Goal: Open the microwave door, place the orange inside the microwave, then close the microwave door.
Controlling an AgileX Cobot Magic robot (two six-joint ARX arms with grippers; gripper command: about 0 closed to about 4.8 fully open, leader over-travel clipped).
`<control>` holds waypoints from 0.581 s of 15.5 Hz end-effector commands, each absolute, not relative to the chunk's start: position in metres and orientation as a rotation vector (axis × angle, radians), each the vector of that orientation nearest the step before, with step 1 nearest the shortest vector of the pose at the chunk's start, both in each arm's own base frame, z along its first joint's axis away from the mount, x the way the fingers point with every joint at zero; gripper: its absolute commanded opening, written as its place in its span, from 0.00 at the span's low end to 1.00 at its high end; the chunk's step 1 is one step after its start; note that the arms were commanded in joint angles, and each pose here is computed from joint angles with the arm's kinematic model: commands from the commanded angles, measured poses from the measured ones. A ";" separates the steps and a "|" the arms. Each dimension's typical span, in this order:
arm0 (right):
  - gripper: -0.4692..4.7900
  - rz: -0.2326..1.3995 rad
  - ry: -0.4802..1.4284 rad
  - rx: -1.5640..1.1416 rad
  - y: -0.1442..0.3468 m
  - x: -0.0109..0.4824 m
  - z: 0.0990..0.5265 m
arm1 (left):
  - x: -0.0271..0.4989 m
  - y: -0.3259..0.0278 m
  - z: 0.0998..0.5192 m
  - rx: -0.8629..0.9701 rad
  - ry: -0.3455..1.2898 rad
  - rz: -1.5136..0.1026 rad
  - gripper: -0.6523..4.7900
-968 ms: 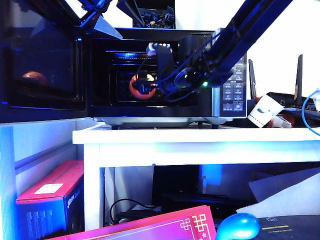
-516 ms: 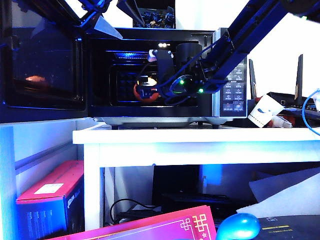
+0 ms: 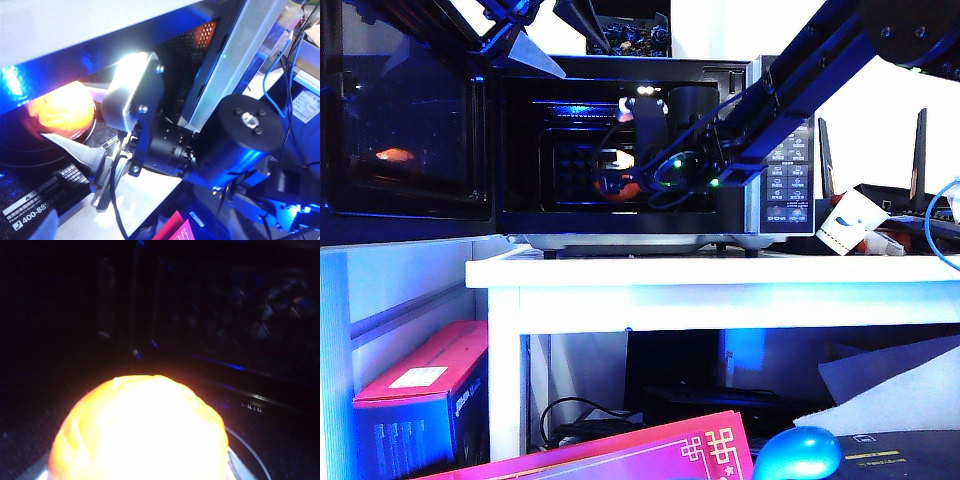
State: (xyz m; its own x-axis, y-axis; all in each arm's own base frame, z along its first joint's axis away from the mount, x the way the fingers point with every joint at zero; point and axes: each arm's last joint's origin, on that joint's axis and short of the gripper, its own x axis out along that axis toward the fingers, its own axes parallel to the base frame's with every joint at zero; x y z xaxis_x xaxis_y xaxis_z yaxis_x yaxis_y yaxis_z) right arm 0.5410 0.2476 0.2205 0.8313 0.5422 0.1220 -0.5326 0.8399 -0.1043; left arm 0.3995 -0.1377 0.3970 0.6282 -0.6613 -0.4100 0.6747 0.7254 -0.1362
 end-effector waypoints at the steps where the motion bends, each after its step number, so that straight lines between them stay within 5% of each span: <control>1: 0.46 0.546 -0.164 -0.058 0.247 0.541 0.224 | 0.399 -0.135 0.400 0.037 0.444 -0.749 1.00; 9: 0.47 0.547 -0.163 -0.073 0.248 0.542 0.224 | 0.399 -0.135 0.399 0.036 0.456 -0.749 1.00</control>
State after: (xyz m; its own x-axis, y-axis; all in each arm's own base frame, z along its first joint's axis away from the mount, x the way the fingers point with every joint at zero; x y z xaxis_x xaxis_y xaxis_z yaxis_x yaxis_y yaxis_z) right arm 0.5434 0.2476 0.2169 0.8466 0.5209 0.1093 -0.5093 0.8524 -0.1180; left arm 0.3993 -0.1379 0.3968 0.6256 -0.6629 -0.4114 0.6763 0.7236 -0.1377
